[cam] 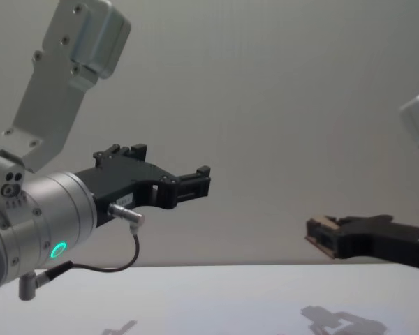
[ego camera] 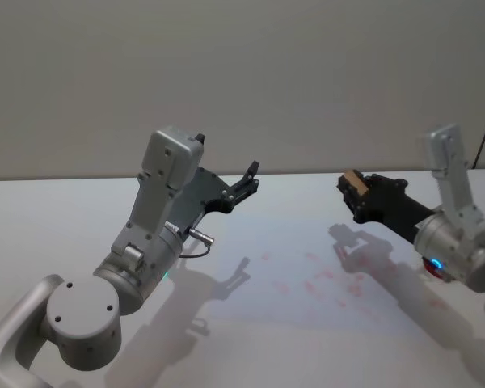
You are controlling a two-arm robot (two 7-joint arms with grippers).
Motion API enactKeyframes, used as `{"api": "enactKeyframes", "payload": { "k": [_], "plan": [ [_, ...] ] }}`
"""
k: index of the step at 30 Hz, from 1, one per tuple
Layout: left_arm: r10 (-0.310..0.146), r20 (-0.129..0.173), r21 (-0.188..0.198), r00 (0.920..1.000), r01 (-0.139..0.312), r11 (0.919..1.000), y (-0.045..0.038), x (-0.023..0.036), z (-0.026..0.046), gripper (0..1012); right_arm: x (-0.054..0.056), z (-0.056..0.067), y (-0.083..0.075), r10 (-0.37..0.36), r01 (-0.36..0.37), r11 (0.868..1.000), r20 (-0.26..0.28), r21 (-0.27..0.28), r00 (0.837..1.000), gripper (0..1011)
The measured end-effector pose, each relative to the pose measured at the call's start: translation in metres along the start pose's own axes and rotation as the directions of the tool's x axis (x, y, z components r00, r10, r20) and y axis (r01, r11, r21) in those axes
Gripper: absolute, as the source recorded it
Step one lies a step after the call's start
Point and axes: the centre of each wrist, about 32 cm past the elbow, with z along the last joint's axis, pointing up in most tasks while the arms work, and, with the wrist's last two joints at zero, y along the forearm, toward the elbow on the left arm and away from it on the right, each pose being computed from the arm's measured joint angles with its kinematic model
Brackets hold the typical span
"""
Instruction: Use the one hand to pick up the stamp and affix it onto the A4 paper.
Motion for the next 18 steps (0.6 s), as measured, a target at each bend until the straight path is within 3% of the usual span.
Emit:
{"api": "enactKeyframes", "payload": {
  "k": [8, 18],
  "plan": [
    [0.000, 0.000, 0.000, 1.0000, 0.000, 1.0000, 0.0000, 0.0000, 0.0000, 1001, 0.014, -0.001, -0.026, -0.017, 0.016, 1.000, 0.014, 0.007, 1.000, 219],
    [0.000, 0.000, 0.000, 1.0000, 0.000, 1.0000, 0.0000, 0.0000, 0.0000, 1001, 0.034, -0.010, -0.066, -0.059, 0.060, 0.998, 0.037, -0.024, 0.998, 219]
  ]
}}
